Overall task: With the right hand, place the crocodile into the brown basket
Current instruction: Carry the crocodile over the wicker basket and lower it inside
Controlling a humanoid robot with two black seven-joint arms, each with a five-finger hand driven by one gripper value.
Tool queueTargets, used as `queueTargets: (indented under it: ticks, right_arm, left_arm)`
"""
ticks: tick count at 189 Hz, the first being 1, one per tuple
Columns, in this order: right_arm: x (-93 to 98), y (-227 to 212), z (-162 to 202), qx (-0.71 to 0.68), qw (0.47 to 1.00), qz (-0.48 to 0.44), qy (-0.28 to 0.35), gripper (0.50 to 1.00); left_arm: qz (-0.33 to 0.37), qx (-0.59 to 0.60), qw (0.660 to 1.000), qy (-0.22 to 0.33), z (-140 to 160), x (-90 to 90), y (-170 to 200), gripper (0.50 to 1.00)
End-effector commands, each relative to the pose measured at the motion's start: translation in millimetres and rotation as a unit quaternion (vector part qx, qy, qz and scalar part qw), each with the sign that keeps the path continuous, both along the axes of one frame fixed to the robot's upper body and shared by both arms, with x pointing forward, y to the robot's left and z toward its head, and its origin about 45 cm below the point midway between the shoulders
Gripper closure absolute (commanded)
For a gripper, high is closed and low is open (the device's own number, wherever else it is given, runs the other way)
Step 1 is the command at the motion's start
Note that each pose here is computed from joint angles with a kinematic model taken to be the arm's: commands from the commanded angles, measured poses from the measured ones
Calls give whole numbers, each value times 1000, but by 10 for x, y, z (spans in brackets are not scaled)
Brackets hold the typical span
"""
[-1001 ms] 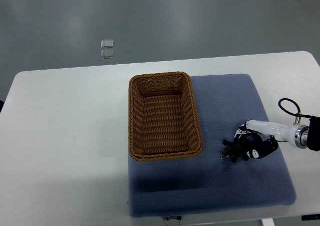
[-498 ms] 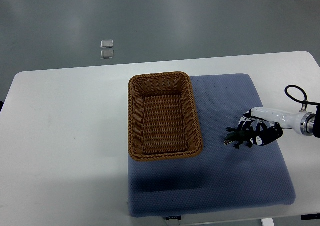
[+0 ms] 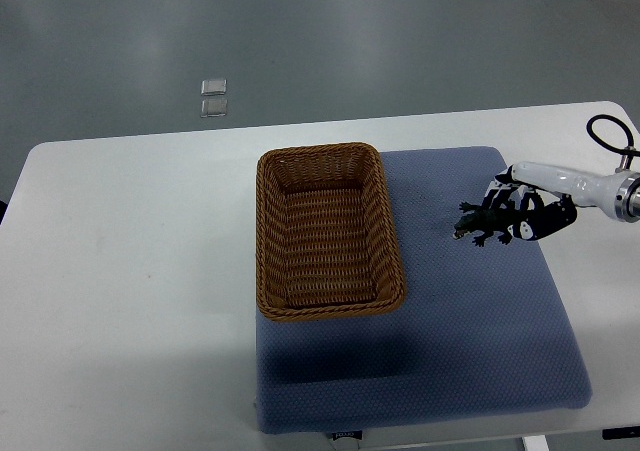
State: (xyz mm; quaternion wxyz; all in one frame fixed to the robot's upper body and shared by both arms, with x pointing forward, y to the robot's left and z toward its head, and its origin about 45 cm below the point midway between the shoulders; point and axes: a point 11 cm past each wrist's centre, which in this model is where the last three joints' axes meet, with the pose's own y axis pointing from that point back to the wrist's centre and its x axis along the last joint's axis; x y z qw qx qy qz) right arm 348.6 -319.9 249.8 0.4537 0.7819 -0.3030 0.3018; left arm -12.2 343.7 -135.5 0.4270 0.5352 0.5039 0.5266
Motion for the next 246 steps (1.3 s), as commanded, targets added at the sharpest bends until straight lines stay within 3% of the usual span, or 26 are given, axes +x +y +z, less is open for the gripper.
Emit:
queueTargets:
  ticks: [1,33,48,118,164,246]
  right_arm:
    - [169,43,227,3,1000,3,-24,1000]
    - [476,88,552,3,998,1,-55,1000]
    - [638,341,661,19,998,21,-62,1000]
    - [965,1575,294,47,994,92,-23,1000]
    - [928,2024,4,65,992,106,6,1000]
    - [828,2006,-435,61,994,83,32,1000]
  left_arm:
    - [0,0,1000,0,0,0,0,500]
    - [-1,-1,1000,0,-1,1,-10,500]
    - [-2,-2,1000,-1,-1,19,-12,500]
    - [-3,-3,1000,-4,-1,56,-17,500]
    - [-3,-3,1000,-4,-1,56,-17,500]
    - [-5,-4,1000,-4,-1,54,-22,500]
